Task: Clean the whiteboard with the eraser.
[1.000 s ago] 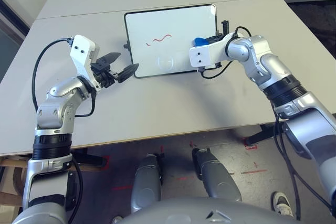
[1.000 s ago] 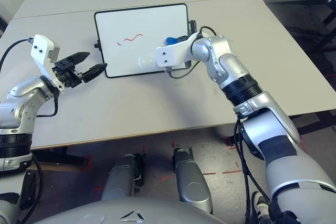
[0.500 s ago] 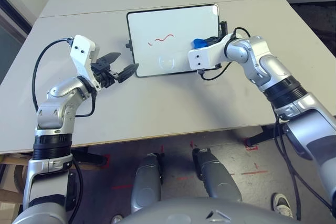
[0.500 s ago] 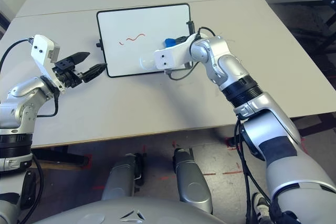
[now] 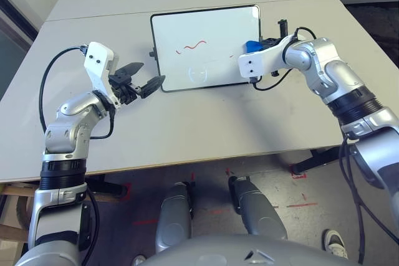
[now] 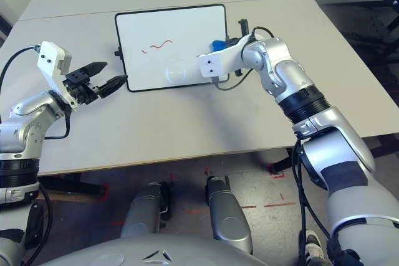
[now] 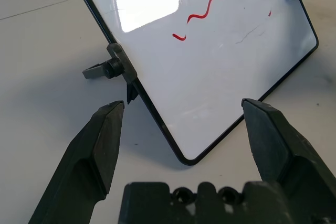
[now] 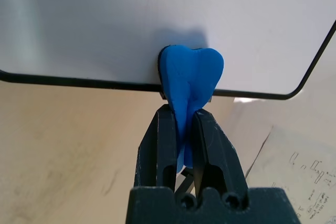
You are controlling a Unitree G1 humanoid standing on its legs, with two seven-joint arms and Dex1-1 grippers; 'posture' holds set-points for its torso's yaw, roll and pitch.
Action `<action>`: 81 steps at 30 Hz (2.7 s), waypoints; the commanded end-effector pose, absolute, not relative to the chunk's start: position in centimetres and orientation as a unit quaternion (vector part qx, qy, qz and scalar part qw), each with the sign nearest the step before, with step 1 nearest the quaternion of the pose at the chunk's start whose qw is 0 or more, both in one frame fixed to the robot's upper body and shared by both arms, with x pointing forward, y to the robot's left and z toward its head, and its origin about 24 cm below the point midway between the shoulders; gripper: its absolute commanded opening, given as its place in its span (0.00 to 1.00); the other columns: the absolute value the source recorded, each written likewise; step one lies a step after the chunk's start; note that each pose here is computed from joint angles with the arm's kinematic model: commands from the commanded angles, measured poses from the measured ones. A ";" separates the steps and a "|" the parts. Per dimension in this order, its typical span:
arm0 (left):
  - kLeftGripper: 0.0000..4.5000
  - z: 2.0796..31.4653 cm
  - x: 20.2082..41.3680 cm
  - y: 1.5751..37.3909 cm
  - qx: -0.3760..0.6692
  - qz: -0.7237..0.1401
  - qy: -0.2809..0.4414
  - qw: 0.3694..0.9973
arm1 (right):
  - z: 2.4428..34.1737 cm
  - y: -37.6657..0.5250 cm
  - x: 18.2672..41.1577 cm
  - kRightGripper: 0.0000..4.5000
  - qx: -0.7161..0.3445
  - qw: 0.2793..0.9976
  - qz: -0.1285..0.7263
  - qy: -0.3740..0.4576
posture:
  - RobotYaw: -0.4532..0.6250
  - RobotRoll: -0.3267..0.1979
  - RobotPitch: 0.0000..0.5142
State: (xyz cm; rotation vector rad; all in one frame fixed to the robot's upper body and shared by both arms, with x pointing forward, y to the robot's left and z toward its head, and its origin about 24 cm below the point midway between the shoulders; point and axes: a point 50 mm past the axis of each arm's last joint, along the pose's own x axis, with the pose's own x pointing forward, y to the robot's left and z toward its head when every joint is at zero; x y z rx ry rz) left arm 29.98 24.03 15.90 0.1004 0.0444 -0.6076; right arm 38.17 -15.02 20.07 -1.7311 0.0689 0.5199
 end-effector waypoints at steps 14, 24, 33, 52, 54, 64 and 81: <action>1.00 15.9 29.9 24.0 0.053 -0.301 0.026 0.952 | 18.8 -13.3 38.0 0.05 -0.740 0.623 0.253 0.029 | 0.31 0.62 0.35; 1.00 15.7 29.9 23.9 0.051 -0.301 0.026 0.952 | 18.7 -9.4 37.0 0.05 -0.723 0.626 0.291 -0.005 | 0.32 0.62 0.35; 1.00 15.7 29.8 23.9 0.051 -0.298 0.026 0.953 | 18.2 -8.3 36.5 0.05 -0.722 0.621 0.305 -0.014 | 0.32 0.62 0.36; 1.00 15.7 29.8 24.9 0.058 -0.289 0.031 0.955 | 23.5 -8.7 37.3 0.05 -0.717 0.646 0.258 -0.041 | 0.31 0.62 0.35; 1.00 15.9 29.7 25.4 0.064 -0.288 0.033 0.955 | 23.5 -8.4 37.2 0.04 -0.715 0.646 0.263 -0.044 | 0.31 0.62 0.35; 1.00 16.4 29.6 26.1 0.074 -0.278 0.031 0.957 | 23.4 -5.5 37.4 0.04 -0.711 0.639 0.286 -0.061 | 0.33 0.62 0.34; 1.00 16.3 29.6 25.8 0.072 -0.278 0.029 0.958 | 22.6 -5.0 38.5 0.04 -0.740 0.610 0.283 -0.034 | 0.33 0.62 0.33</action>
